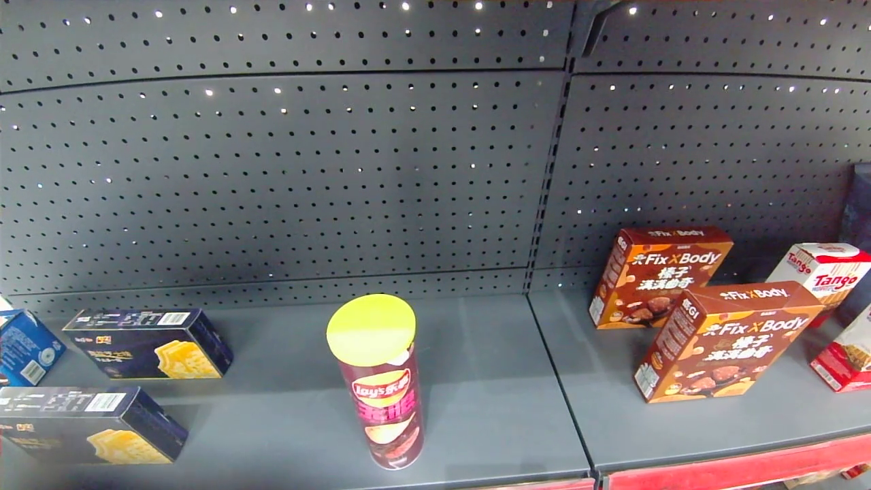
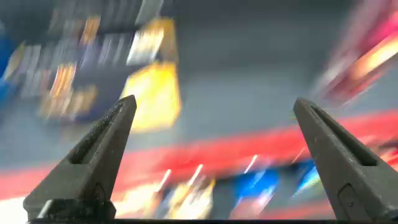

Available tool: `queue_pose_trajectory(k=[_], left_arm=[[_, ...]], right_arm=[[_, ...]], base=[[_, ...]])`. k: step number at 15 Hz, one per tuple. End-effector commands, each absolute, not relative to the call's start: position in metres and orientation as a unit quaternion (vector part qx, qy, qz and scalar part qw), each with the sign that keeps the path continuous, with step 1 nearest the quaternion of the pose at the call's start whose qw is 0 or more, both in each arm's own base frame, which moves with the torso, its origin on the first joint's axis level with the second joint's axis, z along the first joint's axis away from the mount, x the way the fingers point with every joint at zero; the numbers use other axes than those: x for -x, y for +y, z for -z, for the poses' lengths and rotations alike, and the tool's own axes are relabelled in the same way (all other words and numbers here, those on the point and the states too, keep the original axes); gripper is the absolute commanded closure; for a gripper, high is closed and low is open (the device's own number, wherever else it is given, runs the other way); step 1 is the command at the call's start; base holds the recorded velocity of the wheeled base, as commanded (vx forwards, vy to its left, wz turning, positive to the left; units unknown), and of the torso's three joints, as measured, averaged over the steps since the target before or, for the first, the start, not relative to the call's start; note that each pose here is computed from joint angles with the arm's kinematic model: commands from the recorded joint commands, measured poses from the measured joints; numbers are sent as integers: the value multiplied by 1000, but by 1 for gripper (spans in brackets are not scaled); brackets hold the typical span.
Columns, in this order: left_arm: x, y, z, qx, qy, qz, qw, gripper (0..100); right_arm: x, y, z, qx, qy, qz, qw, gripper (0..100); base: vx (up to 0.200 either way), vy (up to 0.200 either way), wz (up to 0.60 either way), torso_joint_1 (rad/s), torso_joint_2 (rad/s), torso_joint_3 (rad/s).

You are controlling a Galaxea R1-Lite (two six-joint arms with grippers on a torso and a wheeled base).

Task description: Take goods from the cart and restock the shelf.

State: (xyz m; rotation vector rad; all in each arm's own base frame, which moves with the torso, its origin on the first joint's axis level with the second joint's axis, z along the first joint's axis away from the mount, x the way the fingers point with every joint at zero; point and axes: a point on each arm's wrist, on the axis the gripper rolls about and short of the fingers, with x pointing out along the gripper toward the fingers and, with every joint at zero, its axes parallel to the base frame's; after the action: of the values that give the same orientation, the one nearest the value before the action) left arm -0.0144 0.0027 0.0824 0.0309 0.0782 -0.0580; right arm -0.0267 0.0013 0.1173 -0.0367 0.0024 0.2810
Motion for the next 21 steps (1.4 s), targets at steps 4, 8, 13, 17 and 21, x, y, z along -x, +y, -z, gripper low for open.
queue_pose_trajectory(k=[4, 8, 13, 17, 21], left_arm=[[15, 3, -77, -21, 48, 26, 998, 0], [15, 2, -77, -1, 50, 47, 998, 0], [15, 2, -77, -3, 50, 49, 998, 0], [15, 2, -77, -3, 50, 49, 998, 0], [15, 2, -77, -3, 50, 49, 998, 0]], right_arm=[[27, 1, -119, 19, -2, -143, 990, 100], [25, 1, -144, 19, -10, -187, 982, 100], [-13, 8, -207, 21, -9, -225, 974, 100], [-62, 31, -251, 0, 0, -301, 954, 100], [-73, 55, -244, 1, 30, -390, 920, 100]], base=[[0, 0, 0, 0, 0, 0], [0, 0, 0, 0, 0, 0], [0, 0, 0, 0, 0, 0], [0, 0, 0, 0, 0, 0], [0, 0, 0, 0, 0, 0]])
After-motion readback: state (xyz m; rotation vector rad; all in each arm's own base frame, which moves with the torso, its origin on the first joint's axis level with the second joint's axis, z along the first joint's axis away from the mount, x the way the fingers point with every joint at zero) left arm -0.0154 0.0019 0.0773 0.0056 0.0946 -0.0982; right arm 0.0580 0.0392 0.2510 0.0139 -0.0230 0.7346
